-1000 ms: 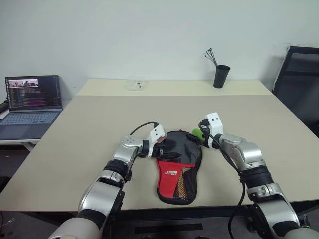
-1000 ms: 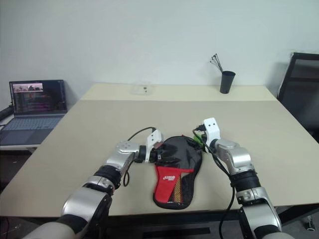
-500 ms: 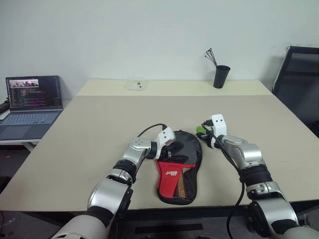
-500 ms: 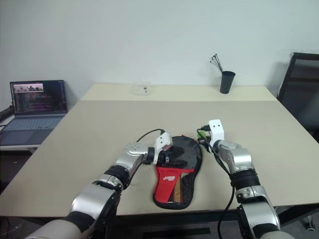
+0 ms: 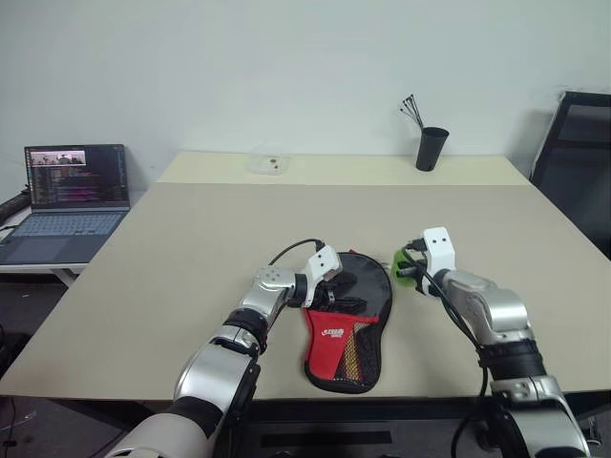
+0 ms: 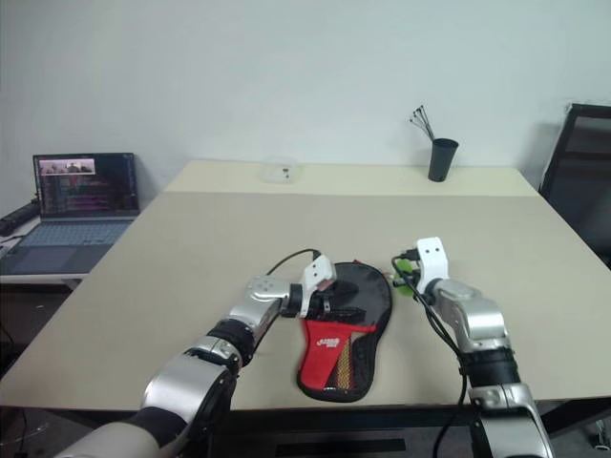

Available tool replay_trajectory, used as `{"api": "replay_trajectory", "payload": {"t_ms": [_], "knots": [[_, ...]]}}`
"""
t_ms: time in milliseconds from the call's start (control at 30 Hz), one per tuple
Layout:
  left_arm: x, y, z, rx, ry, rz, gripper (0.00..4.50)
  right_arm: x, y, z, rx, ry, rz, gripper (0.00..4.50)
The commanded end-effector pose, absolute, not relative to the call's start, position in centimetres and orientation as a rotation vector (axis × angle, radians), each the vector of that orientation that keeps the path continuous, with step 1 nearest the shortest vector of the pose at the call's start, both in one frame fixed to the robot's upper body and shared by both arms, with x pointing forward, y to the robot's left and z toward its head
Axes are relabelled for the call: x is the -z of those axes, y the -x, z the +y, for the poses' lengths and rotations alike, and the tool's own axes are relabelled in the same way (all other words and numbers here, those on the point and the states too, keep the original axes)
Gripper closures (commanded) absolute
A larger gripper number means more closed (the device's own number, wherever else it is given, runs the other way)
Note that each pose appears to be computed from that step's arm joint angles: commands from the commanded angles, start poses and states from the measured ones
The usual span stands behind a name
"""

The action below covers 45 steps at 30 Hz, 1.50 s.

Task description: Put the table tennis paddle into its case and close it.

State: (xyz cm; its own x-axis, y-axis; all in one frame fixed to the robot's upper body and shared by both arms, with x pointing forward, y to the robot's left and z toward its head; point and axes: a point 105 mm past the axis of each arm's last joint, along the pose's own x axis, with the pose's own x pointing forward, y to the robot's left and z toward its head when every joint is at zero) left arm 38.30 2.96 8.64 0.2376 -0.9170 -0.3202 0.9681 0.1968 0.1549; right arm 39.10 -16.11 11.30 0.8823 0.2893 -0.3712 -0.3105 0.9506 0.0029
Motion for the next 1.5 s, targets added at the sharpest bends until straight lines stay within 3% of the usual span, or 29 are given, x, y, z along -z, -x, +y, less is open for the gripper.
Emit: {"api": "replay_trajectory", "payload": {"t_ms": [33,367,667,967,1100,1233,1500], "knots": [[-5.7,-37.0,3.3,1.365,-0.339,0.292,1.13,-13.2,-38.2,-17.6,-0.276,0.076,0.331,4.46],[-6.2,-37.2,2.7,1.371,-0.307,0.31,1.13,-13.8,-32.9,-19.1,-0.337,0.16,0.392,4.46],[-6.4,-37.2,2.2,1.377,-0.311,0.304,1.13,-11.7,-25.2,-14.6,-0.687,0.227,0.545,4.46],[-6.6,-37.1,1.4,1.388,-0.317,0.295,1.13,-10.0,-20.9,-14.2,-0.825,0.326,0.64,4.46],[-6.8,-37.2,1.1,1.391,-0.326,0.288,1.13,-9.8,-15.9,-13.5,-1.056,0.35,0.739,4.46],[-6.9,-37.2,0.8,1.392,-0.33,0.284,1.13,-10.1,-14.4,-12.9,-1.146,0.342,0.743,4.46],[-7.0,-37.3,0.7,1.387,-0.335,0.278,1.13,-10.1,-14.2,-11.5,-1.182,0.309,0.687,4.46]]}}
